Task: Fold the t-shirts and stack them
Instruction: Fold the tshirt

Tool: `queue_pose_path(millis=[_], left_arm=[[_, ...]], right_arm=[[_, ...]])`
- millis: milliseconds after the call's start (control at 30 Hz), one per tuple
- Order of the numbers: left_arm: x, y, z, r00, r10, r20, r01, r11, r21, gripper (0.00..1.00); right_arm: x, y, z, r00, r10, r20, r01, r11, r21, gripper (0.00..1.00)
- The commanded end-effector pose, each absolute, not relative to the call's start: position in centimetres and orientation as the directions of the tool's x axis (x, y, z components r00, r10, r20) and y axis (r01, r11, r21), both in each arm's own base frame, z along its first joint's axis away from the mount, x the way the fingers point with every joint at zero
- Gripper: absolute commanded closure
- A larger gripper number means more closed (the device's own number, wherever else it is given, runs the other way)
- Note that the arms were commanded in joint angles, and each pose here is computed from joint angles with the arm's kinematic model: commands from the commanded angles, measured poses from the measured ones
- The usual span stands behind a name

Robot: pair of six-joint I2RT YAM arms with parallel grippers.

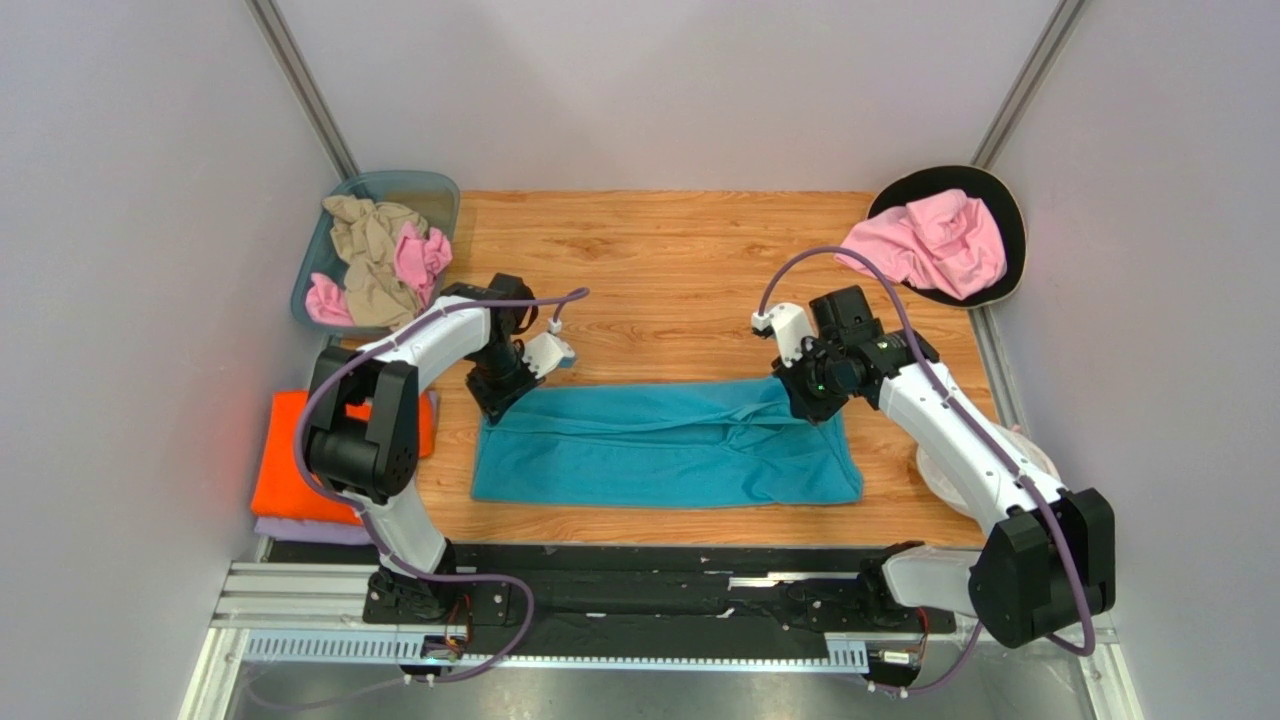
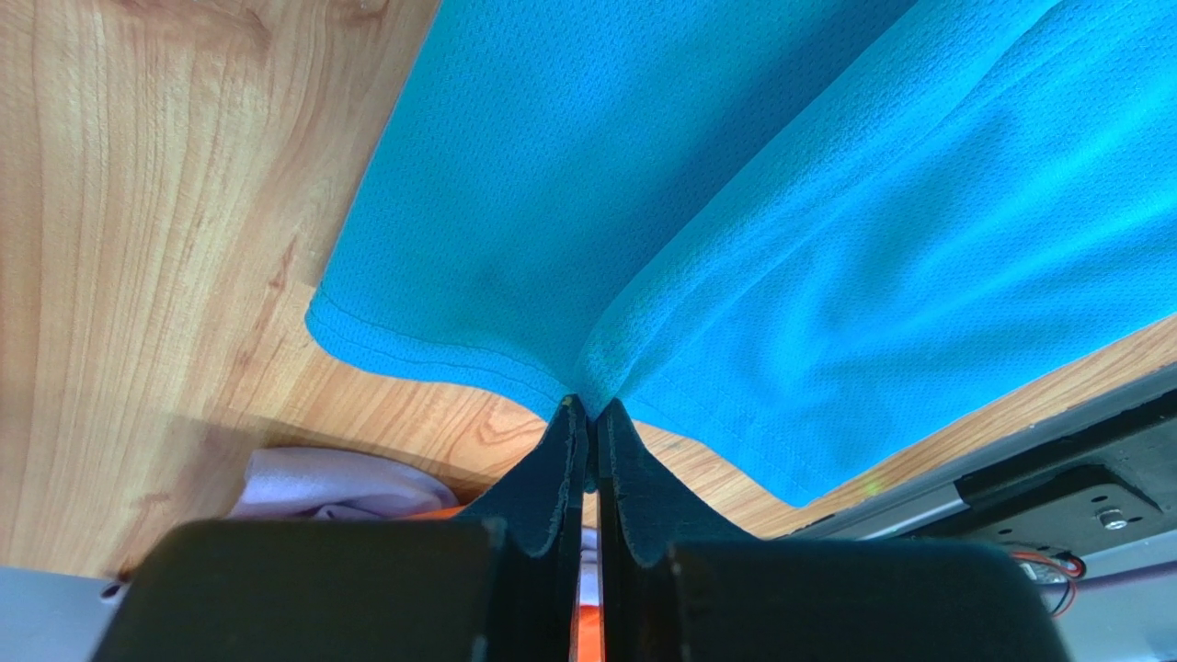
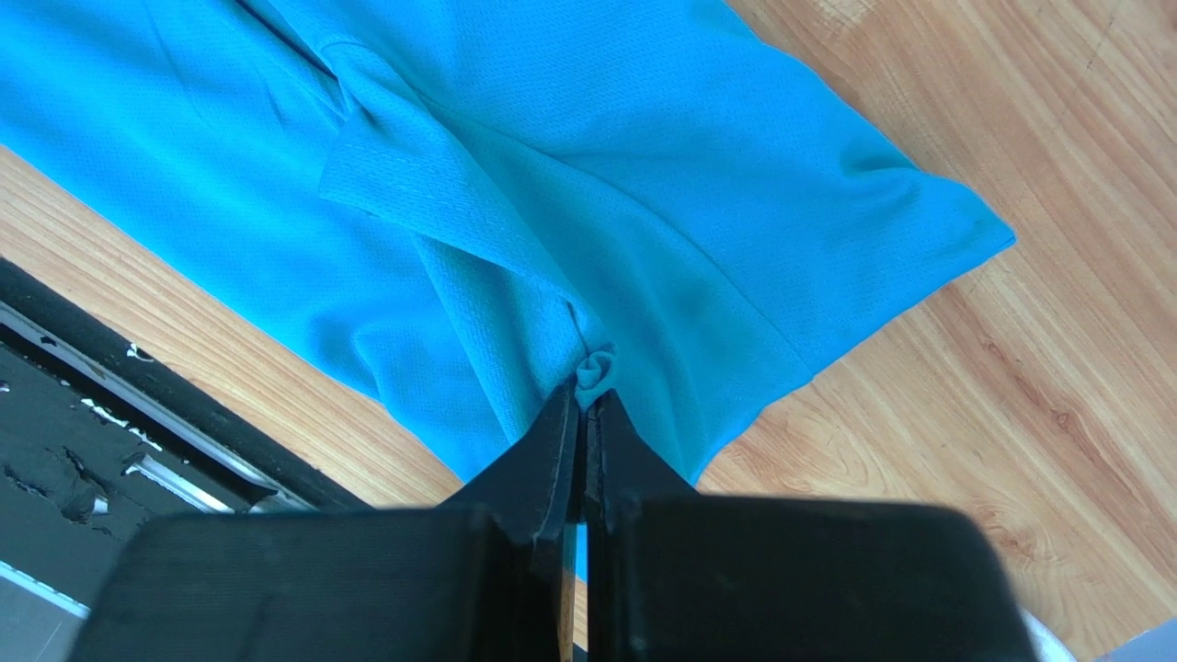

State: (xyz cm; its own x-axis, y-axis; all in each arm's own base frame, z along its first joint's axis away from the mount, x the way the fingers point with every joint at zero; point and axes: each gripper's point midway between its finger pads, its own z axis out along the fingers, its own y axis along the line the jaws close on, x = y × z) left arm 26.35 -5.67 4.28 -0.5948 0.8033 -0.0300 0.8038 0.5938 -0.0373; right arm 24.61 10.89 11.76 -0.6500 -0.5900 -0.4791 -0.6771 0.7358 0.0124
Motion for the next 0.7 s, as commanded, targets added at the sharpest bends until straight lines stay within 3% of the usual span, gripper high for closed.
queue_pose_path(millis=[0, 333, 433, 467, 533, 667], left_arm=[[26.2, -5.9, 4.3, -0.595, 0.803, -0.027, 0.803, 0.594, -0.047, 1.00], [26.4, -6.0, 4.5, -0.595, 0.803, -0.030, 0.803, 0.593, -0.047, 1.00], [26.4, -6.0, 4.4, -0.596, 0.802, -0.028, 0.802, 0.595, -0.050, 1.00], [26.4, -6.1, 4.4, -0.596, 0.802, -0.029, 0.802, 0.595, -0.051, 1.00], [26.3, -6.1, 4.3, -0.598, 0.801, -0.026, 0.801, 0.596, -0.055, 1.00], [26.4, -6.1, 4.0, -0.599, 0.800, -0.021, 0.800, 0.597, -0.059, 1.00]], right_arm=[[24.0, 10.9, 11.8, -0.655, -0.580, -0.484, -0.668, 0.744, 0.011, 1.00], [22.7, 11.1, 8.9, -0.679, -0.598, -0.426, -0.673, 0.739, 0.036, 0.99], [22.7, 10.9, 8.6, -0.682, -0.603, -0.415, -0.671, 0.741, 0.027, 0.76], [22.7, 11.0, 8.6, -0.681, -0.604, -0.415, -0.672, 0.740, 0.027, 0.59], [22.7, 11.0, 8.6, -0.679, -0.605, -0.416, -0.674, 0.739, 0.027, 0.42], [22.7, 10.9, 8.7, -0.677, -0.610, -0.411, -0.675, 0.738, 0.017, 0.38]])
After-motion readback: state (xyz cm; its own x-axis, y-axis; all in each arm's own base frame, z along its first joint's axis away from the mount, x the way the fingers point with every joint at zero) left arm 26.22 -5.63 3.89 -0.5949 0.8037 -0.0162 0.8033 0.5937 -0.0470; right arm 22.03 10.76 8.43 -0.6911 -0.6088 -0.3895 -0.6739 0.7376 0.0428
